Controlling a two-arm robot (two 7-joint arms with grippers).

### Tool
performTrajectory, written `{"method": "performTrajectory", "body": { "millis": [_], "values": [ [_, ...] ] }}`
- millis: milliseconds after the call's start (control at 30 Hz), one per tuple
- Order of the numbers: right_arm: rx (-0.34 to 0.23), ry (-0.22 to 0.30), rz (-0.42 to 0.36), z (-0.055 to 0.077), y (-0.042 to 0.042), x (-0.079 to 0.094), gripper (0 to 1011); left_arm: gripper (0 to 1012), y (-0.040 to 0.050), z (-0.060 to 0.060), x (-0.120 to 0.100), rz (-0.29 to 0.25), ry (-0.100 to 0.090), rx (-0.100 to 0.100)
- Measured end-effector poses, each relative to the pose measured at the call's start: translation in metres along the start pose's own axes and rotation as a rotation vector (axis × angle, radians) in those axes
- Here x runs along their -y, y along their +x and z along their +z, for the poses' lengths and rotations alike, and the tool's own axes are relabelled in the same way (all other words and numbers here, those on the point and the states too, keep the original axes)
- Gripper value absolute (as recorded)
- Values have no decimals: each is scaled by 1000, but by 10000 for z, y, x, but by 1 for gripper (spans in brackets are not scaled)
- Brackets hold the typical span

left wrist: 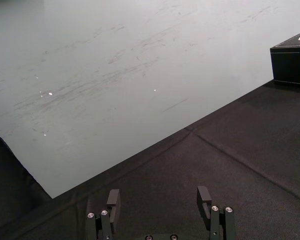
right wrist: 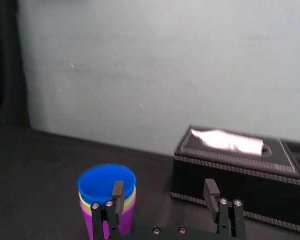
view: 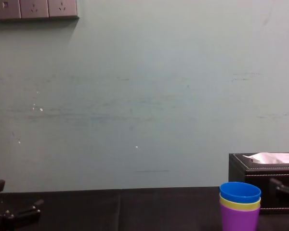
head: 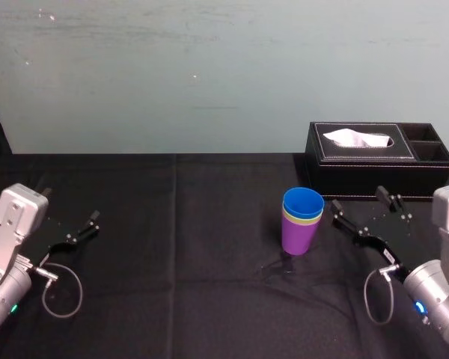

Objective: Stack the three plastic cups sequentially using one hand.

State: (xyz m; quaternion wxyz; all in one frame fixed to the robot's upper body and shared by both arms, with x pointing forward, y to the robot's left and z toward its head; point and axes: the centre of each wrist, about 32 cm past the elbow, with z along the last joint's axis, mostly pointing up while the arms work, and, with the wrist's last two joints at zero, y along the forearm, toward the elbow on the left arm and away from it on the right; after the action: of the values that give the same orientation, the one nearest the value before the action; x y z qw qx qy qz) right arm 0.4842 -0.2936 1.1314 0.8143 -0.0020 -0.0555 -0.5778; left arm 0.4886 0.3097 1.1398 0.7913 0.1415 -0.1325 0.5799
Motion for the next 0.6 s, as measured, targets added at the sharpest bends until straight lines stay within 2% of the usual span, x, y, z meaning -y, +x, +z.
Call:
{"method": "performTrajectory", "body": {
  "millis": [133,233,600],
  "values": [
    [-3,-73,-33,-9,-53,11,1000,1000,0,0,0,0,0,0],
    [-9,-104,-47,-9,-70,12,1000,1000,0,0,0,0,0,0],
    [-22,-118,-57,4,-72,22,1000,1000,0,0,0,0,0,0]
  ]
}}
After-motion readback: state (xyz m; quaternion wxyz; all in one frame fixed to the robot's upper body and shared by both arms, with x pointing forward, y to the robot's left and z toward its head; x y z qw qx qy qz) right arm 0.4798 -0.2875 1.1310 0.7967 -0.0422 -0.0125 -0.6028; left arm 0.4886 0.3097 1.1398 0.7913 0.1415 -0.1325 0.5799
